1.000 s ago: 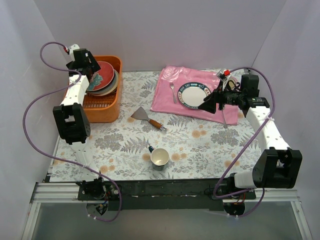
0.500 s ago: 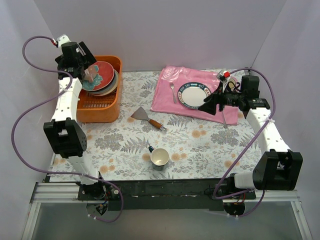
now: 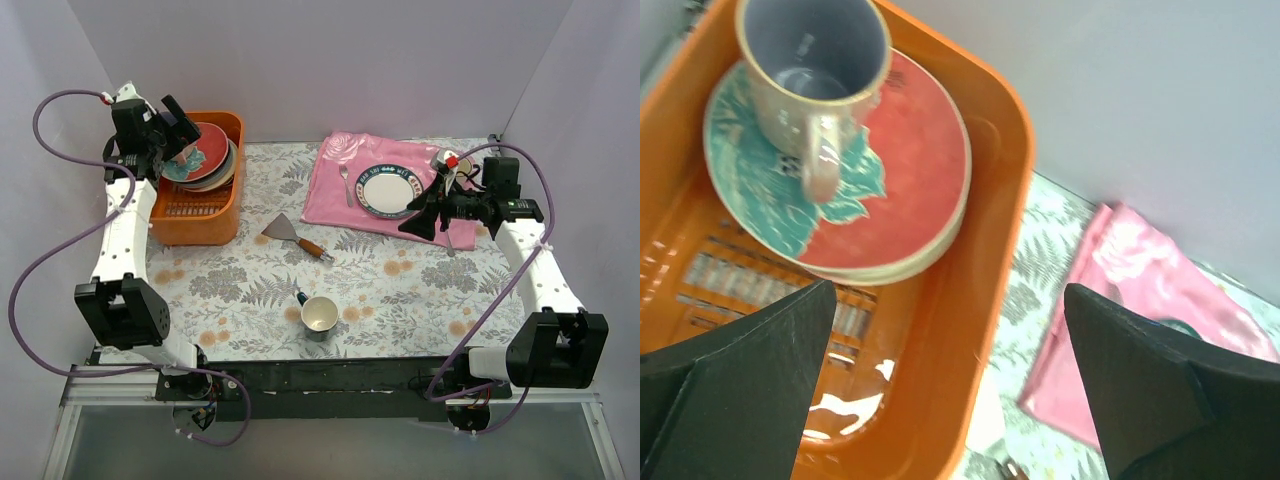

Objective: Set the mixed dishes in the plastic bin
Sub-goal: Place the cup in the plastic bin, then pick up the cup at the center of the board.

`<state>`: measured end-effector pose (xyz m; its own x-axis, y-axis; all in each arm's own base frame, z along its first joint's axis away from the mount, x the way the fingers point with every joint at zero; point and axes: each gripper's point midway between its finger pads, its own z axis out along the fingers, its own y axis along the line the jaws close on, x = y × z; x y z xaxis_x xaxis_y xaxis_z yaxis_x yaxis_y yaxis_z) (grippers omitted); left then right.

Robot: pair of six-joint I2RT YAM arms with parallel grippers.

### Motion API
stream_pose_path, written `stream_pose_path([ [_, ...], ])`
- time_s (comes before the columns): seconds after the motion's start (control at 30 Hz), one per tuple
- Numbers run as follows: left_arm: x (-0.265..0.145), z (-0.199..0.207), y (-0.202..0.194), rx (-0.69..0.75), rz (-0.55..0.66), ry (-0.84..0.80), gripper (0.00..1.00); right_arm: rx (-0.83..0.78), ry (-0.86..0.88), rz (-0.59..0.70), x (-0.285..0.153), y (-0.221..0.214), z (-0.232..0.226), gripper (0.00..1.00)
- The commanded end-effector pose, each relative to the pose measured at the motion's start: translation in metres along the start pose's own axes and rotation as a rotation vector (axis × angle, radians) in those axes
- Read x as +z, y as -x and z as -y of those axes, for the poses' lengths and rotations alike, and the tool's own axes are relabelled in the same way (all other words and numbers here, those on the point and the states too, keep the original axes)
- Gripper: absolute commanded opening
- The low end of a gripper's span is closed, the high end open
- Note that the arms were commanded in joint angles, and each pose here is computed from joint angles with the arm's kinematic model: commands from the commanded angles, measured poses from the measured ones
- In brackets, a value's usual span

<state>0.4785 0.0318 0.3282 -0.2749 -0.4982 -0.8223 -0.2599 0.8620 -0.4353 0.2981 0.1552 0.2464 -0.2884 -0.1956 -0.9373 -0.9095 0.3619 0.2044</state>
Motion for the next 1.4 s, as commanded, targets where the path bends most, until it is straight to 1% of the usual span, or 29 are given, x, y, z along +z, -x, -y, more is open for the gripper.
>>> stream_pose_path([
  [0.0,-0.054,0.036,0.005,-0.01,0.001,-0.196,0.98,-0.117,0.065,0.036,-0.006,0.014,-0.019,0.8],
  [0.1,-0.065,0.04,-0.01,-0.01,-0.038,-0.25,0.98,-0.134,0.087,0.043,-0.007,0.014,-0.024,0.8],
  [0.27,-0.089,0.053,-0.022,-0.028,-0.066,-0.347,0.98,-0.164,0.109,0.046,-0.007,0.012,-0.029,0.8],
  [0.4,-0.095,0.052,-0.037,-0.056,-0.101,-0.364,0.98,-0.182,0.141,0.041,-0.005,0.007,-0.037,0.8],
  [0.53,-0.105,0.06,-0.046,-0.074,-0.128,-0.427,0.98,-0.214,0.155,0.036,-0.004,0.005,-0.042,0.8],
  [0.67,-0.12,0.074,-0.061,-0.087,-0.188,-0.545,0.98,-0.234,0.162,0.027,-0.003,0.0,-0.047,0.8],
  [0.73,-0.125,0.078,-0.064,-0.093,-0.199,-0.58,0.98,-0.244,0.168,0.02,-0.001,-0.002,-0.049,0.8],
  [0.77,-0.127,0.079,-0.072,-0.093,-0.225,-0.604,0.98,-0.247,0.17,0.016,0.0,-0.004,-0.05,0.8],
  [0.83,-0.134,0.084,-0.077,-0.074,-0.235,-0.639,0.98,-0.25,0.172,0.011,0.001,-0.007,-0.052,0.8],
  [0.97,-0.148,0.096,-0.093,-0.021,-0.285,-0.718,0.98,-0.254,0.183,0.004,0.003,-0.012,-0.054,0.8],
  [1.07,-0.157,0.101,-0.11,0.014,-0.335,-0.748,0.98,-0.256,0.19,0.004,0.005,-0.013,-0.055,0.8],
  [1.13,-0.162,0.101,-0.125,0.014,-0.389,-0.764,0.98,-0.25,0.196,0.001,0.007,-0.015,-0.055,0.8],
  [1.23,-0.178,0.115,-0.162,0.037,-0.52,-0.831,0.98,-0.249,0.199,-0.003,0.009,-0.017,-0.053,0.8],
  [1.33,-0.186,0.118,-0.195,0.077,-0.649,-0.828,0.98,-0.25,0.201,-0.009,0.011,-0.018,-0.052,0.8],
  [1.37,-0.191,0.123,-0.209,0.109,-0.687,-0.825,0.98,-0.246,0.203,-0.012,0.012,-0.02,-0.052,0.8],
])
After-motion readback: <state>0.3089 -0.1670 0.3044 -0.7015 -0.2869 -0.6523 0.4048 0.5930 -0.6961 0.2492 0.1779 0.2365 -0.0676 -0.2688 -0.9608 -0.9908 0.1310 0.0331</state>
